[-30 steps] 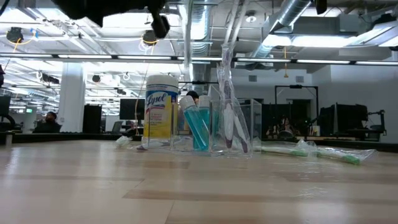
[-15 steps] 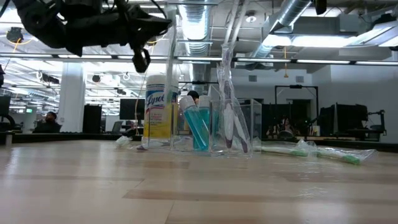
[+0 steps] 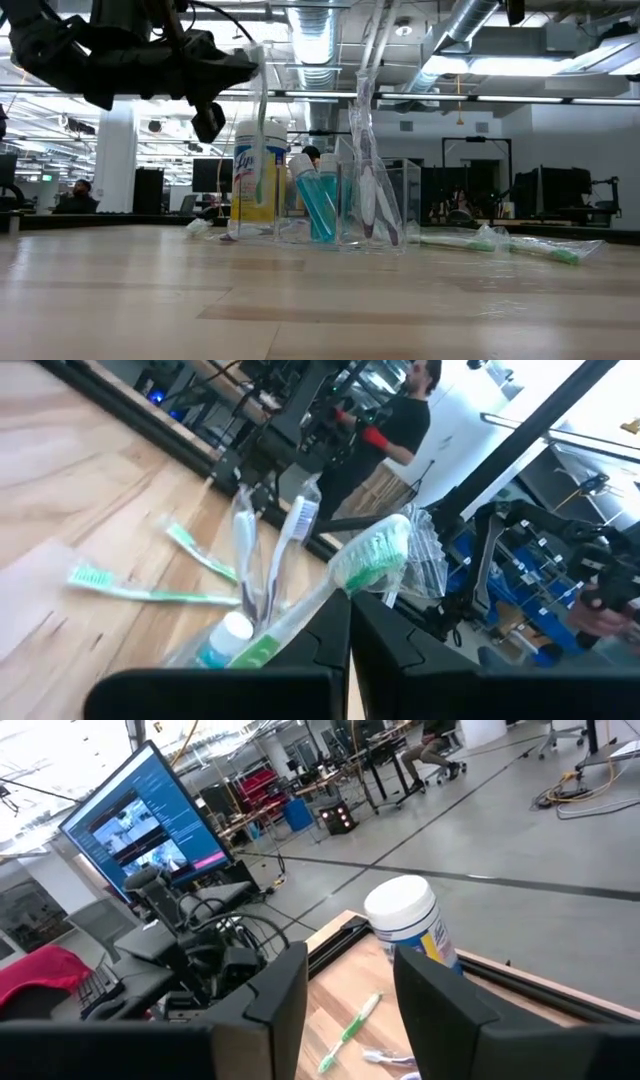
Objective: Pick & Place toothbrushing station
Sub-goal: Put the green toothbrush into the left compartment of the transparent organizer
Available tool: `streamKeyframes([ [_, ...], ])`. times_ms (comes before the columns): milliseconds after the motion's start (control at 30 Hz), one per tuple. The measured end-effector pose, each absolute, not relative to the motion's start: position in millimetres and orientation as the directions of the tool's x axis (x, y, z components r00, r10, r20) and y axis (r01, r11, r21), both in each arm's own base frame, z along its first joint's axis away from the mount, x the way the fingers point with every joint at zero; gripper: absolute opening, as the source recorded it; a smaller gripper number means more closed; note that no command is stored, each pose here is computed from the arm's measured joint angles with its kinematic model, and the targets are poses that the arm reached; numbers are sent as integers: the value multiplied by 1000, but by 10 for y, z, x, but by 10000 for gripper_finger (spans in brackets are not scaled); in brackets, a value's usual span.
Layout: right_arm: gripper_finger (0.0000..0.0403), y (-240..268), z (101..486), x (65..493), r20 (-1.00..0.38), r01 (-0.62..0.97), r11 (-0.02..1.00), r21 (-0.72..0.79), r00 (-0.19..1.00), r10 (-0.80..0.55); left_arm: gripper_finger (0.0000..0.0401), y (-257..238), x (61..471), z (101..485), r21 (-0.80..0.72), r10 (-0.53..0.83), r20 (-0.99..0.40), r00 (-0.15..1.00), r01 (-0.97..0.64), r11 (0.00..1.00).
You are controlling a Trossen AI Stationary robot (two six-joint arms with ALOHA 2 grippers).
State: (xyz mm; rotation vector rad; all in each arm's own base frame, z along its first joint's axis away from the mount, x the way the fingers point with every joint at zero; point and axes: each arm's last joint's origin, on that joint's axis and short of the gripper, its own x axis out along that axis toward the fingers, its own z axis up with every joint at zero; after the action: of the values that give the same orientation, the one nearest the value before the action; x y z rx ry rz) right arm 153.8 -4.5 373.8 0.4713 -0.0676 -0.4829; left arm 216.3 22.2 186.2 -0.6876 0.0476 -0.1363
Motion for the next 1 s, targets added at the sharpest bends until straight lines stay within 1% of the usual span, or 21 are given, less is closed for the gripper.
streamKeyframes([
  [100, 139, -57, 3738, 1538, -47, 438, 777, 452, 882, -469, 0, 218, 2148, 1848, -637, -147, 3, 989, 116, 762],
  [367, 141, -76, 3738, 1537, -47, 447, 772, 452, 876, -480, 0, 212, 2133, 1702, -670, -163, -61, 985, 80, 738],
  [500, 139, -75, 3738, 1537, -47, 447, 772, 451, 876, -480, 13, 211, 2141, 1666, -673, -168, -78, 983, 73, 736],
  [600, 137, -75, 3738, 1537, -47, 447, 772, 451, 876, -480, 39, 209, 2141, 1671, -673, -180, -74, 981, 84, 735],
  [733, 138, -75, 3737, 1537, -47, 447, 772, 451, 876, -480, 95, 194, 2138, 1668, -689, -232, -75, 970, 118, 715],
  [900, 138, -75, 3737, 1537, -48, 447, 772, 451, 876, -480, 170, 210, 2136, 1667, -689, -227, -76, 971, 113, 716],
  [1000, 135, -75, 3737, 1537, -48, 447, 772, 451, 876, -480, 200, 244, 2132, 1669, -689, -220, -74, 973, 109, 716],
])
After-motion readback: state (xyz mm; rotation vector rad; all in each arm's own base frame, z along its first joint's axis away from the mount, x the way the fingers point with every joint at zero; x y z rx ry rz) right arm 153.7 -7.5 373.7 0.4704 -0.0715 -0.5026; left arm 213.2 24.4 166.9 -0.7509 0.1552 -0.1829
